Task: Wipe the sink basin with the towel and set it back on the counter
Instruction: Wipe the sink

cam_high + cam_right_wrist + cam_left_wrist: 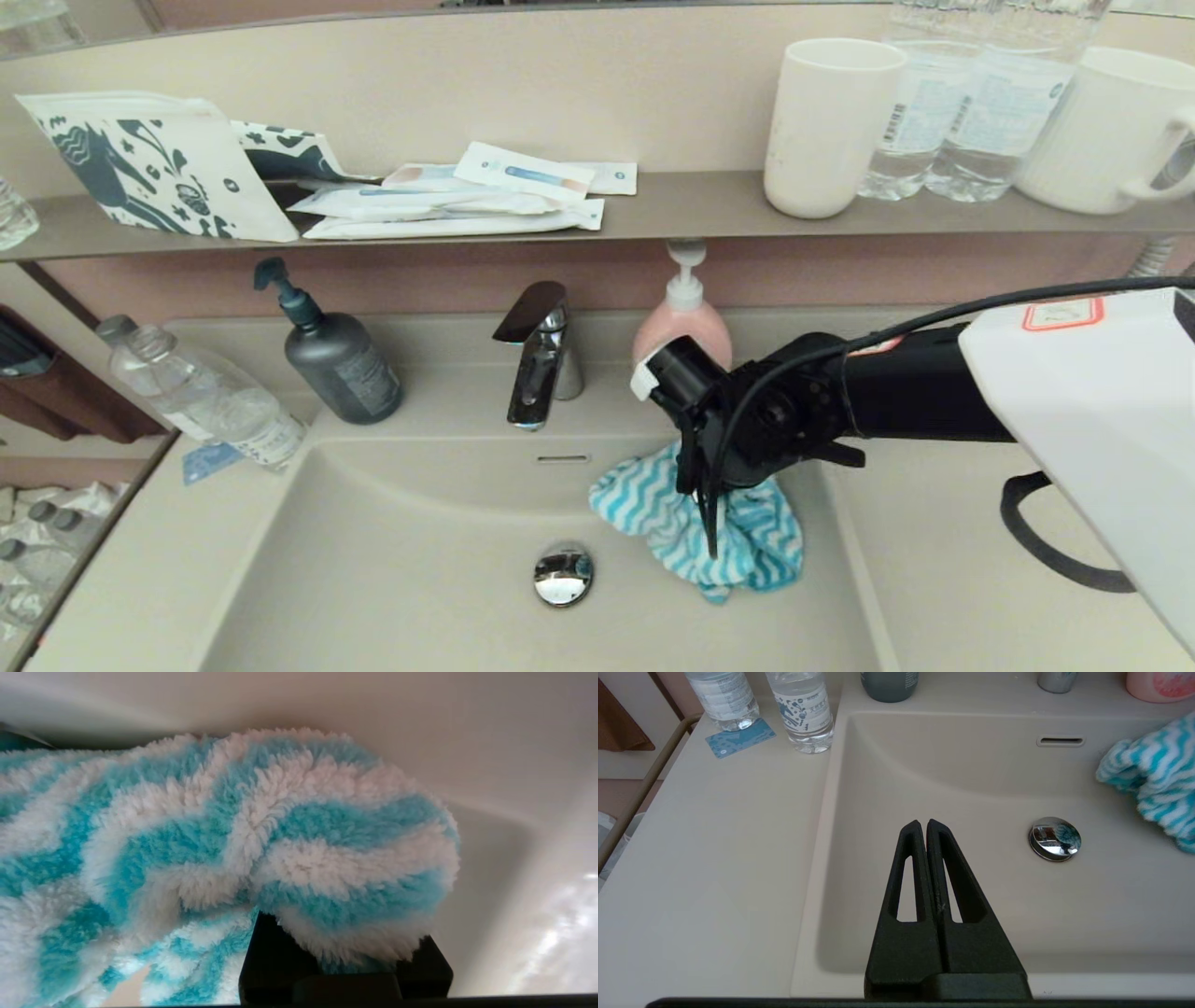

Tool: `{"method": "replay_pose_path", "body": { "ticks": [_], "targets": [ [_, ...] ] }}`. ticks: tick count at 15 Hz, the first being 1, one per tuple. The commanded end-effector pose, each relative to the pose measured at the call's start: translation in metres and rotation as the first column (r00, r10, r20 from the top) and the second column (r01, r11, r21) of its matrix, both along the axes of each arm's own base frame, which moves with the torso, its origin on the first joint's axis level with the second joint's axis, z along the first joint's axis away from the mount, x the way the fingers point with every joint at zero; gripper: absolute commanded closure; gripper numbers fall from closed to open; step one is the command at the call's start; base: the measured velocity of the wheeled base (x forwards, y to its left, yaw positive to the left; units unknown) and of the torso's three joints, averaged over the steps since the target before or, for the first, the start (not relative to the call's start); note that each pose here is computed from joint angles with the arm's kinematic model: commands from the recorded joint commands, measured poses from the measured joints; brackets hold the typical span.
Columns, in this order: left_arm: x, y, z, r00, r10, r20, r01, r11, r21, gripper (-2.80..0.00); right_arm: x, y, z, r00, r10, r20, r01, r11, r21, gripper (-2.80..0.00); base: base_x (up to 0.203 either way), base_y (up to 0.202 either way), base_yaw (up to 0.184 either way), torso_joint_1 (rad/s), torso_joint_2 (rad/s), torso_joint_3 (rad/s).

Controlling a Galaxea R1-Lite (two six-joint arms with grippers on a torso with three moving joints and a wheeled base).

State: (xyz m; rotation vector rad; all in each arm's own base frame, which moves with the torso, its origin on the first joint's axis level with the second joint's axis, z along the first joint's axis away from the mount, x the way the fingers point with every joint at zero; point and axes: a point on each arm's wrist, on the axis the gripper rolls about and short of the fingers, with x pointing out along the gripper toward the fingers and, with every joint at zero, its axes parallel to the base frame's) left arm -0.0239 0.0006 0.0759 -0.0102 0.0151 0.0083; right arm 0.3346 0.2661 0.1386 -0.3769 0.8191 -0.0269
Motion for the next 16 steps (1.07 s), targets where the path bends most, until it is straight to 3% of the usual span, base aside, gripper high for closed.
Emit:
{"method": "replay_pose_path", "body": {
  "ticks": [1, 11, 16],
  "targets": [
    [0.000, 0.000, 0.000, 1.000, 0.001, -0.002, -0.001, 1.000, 0.000, 0.00, -0.004, -0.013, 0.023, 0.999, -0.012, 0.037, 0.011, 1.000, 0.020, 0.00, 0.000, 0.000, 0.000, 0.000, 0.00, 0.000],
    [0.000, 0.000, 0.000, 1.000, 0.001, -0.002, -0.001, 1.000, 0.000, 0.00, -0.059, -0.035, 0.072, 1.000, 0.006, 0.014, -0.006, 1.000, 0.024, 0.00, 0.000, 0.000, 0.000, 0.000, 0.00, 0.000],
    [0.000, 0.000, 0.000, 1.000, 0.001, -0.002, -0.001, 1.000, 0.000, 0.00, -0.102, -0.068, 0.107, 0.999, -0.032, 0.001, 0.032, 0.998, 0.054, 0.00, 0.000, 0.000, 0.000, 0.000, 0.00, 0.000]
  ]
}}
